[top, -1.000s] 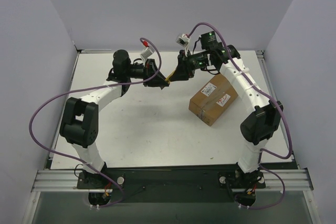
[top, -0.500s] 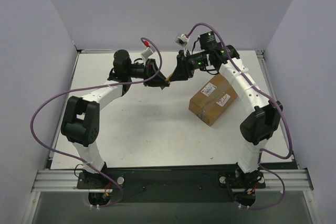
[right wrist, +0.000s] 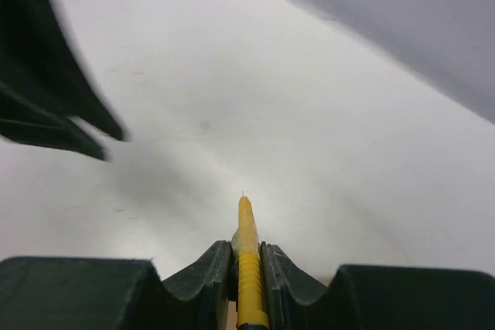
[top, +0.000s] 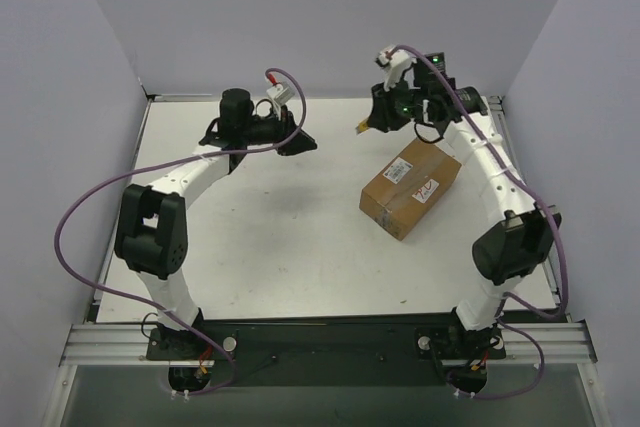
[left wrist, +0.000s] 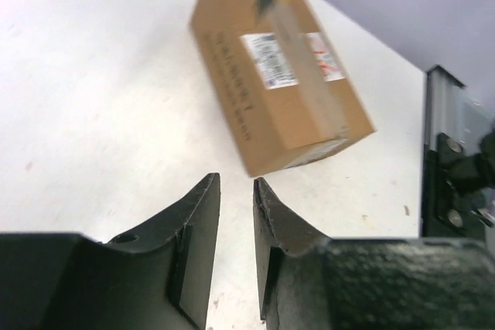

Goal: Unpack the express box

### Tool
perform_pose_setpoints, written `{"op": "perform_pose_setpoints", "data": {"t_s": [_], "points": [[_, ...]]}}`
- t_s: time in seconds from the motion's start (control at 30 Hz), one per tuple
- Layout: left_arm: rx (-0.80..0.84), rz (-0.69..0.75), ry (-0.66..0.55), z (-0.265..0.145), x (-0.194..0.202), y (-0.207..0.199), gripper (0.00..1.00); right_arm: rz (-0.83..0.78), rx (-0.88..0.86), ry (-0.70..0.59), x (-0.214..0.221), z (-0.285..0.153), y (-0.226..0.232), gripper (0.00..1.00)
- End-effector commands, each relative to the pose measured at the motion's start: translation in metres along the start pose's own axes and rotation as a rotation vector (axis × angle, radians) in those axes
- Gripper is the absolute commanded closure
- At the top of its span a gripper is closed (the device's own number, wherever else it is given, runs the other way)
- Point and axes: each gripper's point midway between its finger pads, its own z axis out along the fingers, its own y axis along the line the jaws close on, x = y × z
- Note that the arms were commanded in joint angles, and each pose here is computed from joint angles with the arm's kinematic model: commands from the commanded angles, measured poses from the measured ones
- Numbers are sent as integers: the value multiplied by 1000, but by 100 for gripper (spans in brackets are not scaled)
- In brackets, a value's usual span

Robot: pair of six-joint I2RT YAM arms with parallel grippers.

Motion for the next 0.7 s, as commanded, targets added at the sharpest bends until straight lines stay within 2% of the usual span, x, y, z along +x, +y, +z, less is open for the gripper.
{"op": "perform_pose_setpoints", "data": {"t_s": [0.0, 0.03, 0.17, 0.2, 0.27, 0.33, 0.47, 0.57, 0.67], "points": [[-190, 48, 43, -7, 1, 25, 66, 31, 677, -103, -6, -90, -113, 100], [-203, 30, 71, -4, 10, 26, 66, 11, 782, -148, -10, -105, -136, 100], [-213, 33, 122, 25, 28, 32, 93, 11, 1102, -35, 41, -144, -189, 100], [-196, 38, 134, 35, 33, 27, 96, 19, 1169, -37, 47, -158, -202, 100], [-207, 50, 154, 49, 42, 33, 100, 5, 1229, 47, 73, -166, -216, 100], [-207, 76, 171, 67, 49, 32, 100, -20, 1326, 108, 89, -185, -230, 100], [-247, 123, 196, 90, 59, 43, 100, -90, 1349, 269, 137, -184, -233, 100], [-263, 148, 210, 102, 67, 49, 100, -94, 1310, 297, 149, -180, -227, 100], [-212, 157, 208, 110, 71, 42, 100, -76, 1247, 354, 171, -171, -217, 100]]}}
